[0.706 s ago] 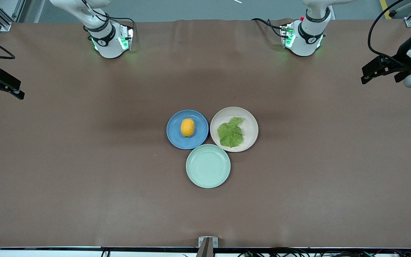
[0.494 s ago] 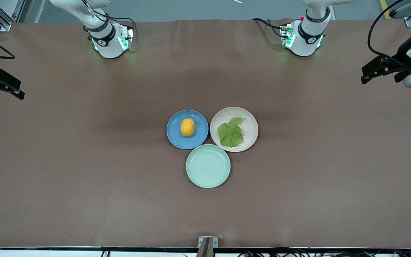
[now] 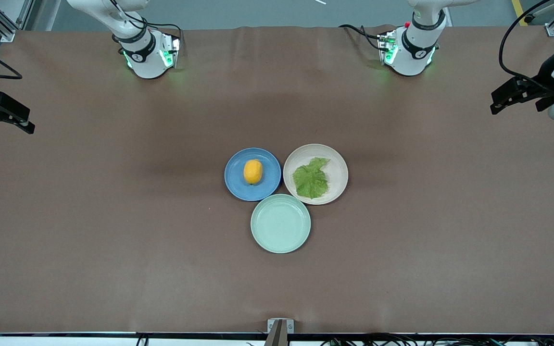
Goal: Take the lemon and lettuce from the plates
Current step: 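Raise both grippers from rest and swing them toward the plates, then lower the right gripper onto the lemon while the left gripper reaches the lettuce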
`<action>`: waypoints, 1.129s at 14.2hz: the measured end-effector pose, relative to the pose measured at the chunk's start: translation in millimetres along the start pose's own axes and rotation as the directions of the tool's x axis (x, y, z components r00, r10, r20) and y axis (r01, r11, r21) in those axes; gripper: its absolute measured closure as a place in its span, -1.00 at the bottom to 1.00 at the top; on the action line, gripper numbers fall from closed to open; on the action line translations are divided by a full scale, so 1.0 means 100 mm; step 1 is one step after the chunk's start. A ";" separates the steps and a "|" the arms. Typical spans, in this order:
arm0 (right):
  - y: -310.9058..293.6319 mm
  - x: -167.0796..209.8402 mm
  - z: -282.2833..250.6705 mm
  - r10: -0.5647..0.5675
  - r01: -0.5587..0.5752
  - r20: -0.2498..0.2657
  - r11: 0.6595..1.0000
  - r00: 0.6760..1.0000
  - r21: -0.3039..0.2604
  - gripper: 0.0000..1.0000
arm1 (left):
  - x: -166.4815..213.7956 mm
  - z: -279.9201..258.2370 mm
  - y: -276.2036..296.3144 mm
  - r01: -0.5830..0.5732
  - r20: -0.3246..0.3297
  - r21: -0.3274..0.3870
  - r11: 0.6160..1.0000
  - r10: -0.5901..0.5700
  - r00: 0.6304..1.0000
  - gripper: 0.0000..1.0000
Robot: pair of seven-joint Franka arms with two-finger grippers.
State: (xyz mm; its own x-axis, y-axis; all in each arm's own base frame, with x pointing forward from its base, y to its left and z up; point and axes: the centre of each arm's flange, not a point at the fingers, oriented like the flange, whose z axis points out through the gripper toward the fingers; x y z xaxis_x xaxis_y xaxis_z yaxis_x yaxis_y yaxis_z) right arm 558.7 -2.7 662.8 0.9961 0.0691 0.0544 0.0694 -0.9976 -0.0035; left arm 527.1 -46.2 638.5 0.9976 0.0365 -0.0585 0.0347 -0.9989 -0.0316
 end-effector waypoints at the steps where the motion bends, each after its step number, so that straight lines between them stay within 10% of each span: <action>1: -0.11 0.01 0.00 0.005 -0.005 0.000 1.000 1.000 0.002 -1.00 | 0.03 0.10 0.08 0.005 0.020 0.001 1.000 -0.005 1.000 -1.00; 8: -1.73 0.18 0.56 0.039 -0.037 0.054 0.999 0.998 -0.025 -1.00 | 0.26 1.37 1.51 0.259 0.102 0.039 0.965 -0.262 0.960 -1.00; 16: -3.15 -0.05 1.23 -0.022 0.022 0.155 1.000 0.988 0.003 -1.00 | 0.09 3.01 2.90 0.638 0.093 0.008 0.770 -0.636 0.766 -0.70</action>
State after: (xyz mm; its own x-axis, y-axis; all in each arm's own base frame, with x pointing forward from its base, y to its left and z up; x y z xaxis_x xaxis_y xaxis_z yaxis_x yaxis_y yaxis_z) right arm 538.0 311.7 541.2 0.9906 0.0917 -0.1012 0.0916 -0.9958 -0.0054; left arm 528.3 -326.6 328.3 0.7367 0.6660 -0.1173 0.6628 -0.7455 -0.0698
